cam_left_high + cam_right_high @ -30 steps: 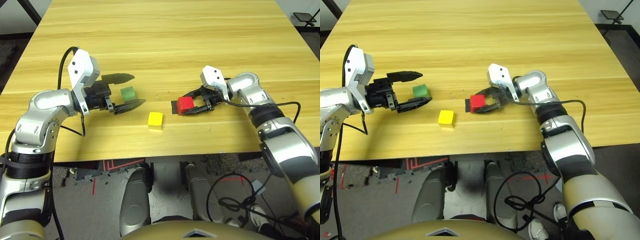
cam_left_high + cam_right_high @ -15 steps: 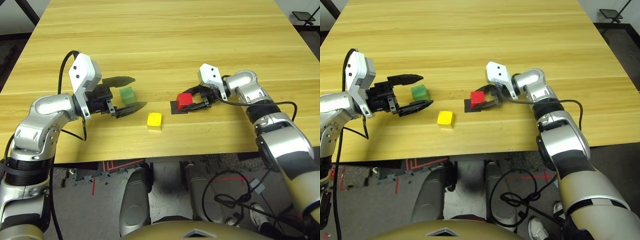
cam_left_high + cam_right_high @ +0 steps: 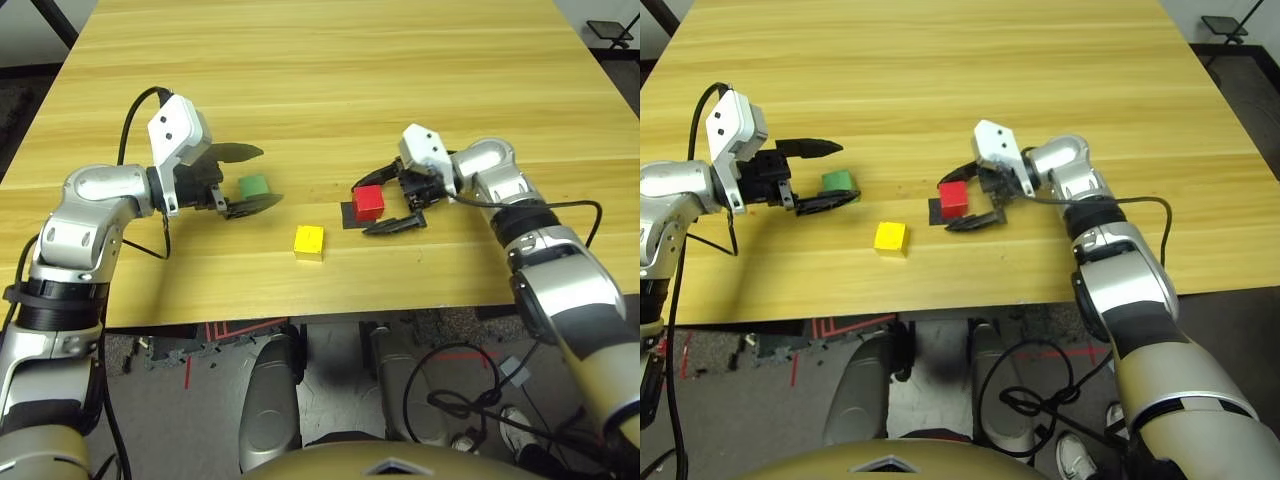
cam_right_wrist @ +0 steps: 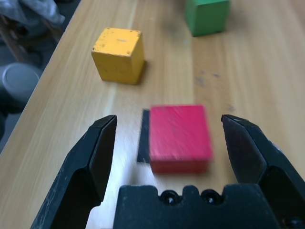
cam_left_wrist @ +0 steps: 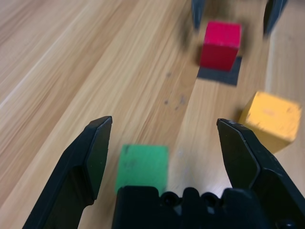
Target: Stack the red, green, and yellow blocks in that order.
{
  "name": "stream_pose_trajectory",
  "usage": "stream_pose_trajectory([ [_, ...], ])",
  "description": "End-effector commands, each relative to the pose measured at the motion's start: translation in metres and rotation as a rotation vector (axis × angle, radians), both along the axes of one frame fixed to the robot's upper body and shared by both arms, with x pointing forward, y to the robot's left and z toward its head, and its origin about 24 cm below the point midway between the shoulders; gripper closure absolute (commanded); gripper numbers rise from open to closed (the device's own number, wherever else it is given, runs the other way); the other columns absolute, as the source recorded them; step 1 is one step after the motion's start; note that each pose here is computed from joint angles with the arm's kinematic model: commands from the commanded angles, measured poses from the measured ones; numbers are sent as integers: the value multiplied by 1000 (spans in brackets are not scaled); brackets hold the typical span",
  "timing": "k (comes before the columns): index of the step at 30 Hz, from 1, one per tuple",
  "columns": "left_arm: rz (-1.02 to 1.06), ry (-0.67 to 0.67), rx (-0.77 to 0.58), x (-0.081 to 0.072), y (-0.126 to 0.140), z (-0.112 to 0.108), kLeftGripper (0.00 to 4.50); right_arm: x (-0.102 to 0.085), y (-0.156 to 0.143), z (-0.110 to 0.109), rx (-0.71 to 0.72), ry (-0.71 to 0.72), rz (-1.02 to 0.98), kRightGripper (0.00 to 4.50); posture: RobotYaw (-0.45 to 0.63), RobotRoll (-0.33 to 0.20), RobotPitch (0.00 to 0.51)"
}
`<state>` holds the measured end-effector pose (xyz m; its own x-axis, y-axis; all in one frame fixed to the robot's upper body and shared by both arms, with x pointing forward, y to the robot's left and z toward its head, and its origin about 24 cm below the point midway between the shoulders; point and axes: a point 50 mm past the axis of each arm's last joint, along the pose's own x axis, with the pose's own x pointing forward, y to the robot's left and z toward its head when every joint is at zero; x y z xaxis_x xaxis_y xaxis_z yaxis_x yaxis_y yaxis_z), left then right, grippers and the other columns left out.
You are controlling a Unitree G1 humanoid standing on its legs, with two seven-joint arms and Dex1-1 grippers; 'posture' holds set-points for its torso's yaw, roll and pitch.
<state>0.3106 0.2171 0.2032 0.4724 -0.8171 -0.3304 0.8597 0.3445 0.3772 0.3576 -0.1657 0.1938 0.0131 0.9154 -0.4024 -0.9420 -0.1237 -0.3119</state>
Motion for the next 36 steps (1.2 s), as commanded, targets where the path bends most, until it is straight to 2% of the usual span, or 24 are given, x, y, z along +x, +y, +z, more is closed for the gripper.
stream_pose_trajectory([
  [1, -11, 30, 54, 4, 6, -9, 0, -6, -20, 12, -7, -12, -22, 57, 234, -80, 238],
  [6, 15, 53, 50, 11, 10, -19, 0, -15, -42, 32, 9, -29, -66, 57, 198, -80, 233],
  [12, 43, 82, 46, 18, 16, -31, 0, -25, -43, 33, 32, -18, -55, 57, 147, -84, 226],
  [21, 59, 83, 44, 22, 20, -34, 0, -29, -37, 37, 64, -15, -48, 57, 142, -83, 228],
  [24, 64, 79, 28, 23, 19, -33, 560, -27, -37, 38, 66, -23, -54, 0, 147, -83, 230],
  [29, 78, 88, 13, 22, 19, -31, 2272, -24, -35, 39, 72, -27, -61, 0, 157, -77, 233],
  [30, 79, 97, 10, 21, 19, -31, 2455, -23, -34, 39, 77, -29, -63, 0, 160, -75, 233],
  [36, 59, 133, -7, 13, 10, -21, 2445, -19, -35, 37, 81, -32, -78, 0, 170, -60, 231],
])
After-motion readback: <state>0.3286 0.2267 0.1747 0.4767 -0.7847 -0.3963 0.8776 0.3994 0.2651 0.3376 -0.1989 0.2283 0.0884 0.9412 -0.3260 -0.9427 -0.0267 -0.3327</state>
